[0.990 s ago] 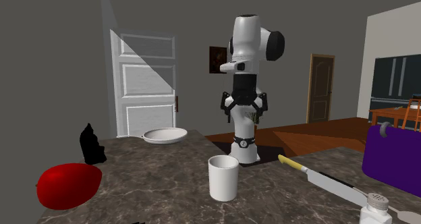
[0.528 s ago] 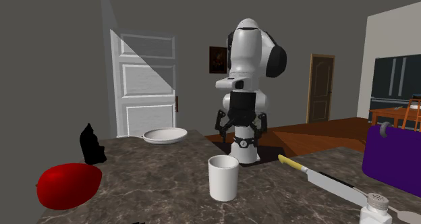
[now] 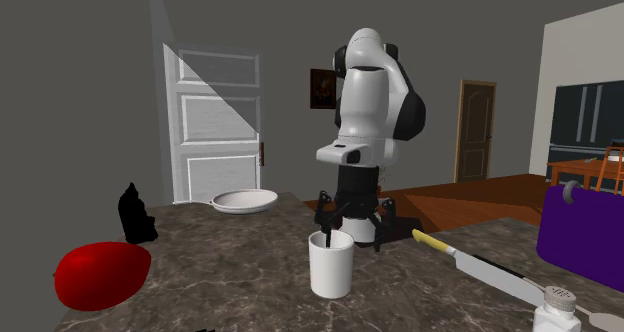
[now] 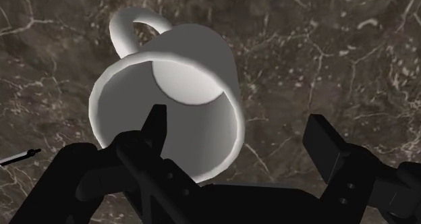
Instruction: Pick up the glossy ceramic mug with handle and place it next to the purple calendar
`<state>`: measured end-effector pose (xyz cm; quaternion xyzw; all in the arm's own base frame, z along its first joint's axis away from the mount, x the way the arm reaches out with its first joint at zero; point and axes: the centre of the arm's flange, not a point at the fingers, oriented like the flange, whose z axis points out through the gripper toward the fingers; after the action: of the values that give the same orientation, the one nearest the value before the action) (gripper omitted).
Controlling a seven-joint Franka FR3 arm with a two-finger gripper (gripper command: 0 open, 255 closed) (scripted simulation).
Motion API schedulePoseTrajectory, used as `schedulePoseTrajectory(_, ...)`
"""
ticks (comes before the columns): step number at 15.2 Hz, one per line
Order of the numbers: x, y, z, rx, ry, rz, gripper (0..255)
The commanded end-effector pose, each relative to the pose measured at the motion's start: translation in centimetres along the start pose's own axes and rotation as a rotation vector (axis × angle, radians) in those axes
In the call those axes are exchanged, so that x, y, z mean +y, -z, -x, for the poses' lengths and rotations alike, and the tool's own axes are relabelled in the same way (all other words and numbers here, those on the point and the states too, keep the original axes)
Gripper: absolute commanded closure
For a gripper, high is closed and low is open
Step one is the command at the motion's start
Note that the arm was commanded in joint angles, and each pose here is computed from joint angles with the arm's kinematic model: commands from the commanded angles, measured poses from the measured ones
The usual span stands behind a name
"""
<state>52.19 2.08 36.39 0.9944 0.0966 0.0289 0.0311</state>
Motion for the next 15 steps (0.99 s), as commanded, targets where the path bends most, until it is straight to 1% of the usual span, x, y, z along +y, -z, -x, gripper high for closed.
schedulePoseTrajectory(1, 0.04, -1.12, 0.05, 0.001, 0.000, 0.000, 0)
schedulePoseTrajectory(10, 0.04, -1.42, 0.05, 0.001, 0.000, 0.000, 0)
schedulePoseTrajectory(11, 0.04, -1.42, 0.05, 0.001, 0.000, 0.000, 255)
schedulePoseTrajectory(15, 0.04, -1.42, 0.05, 0.001, 0.000, 0.000, 255)
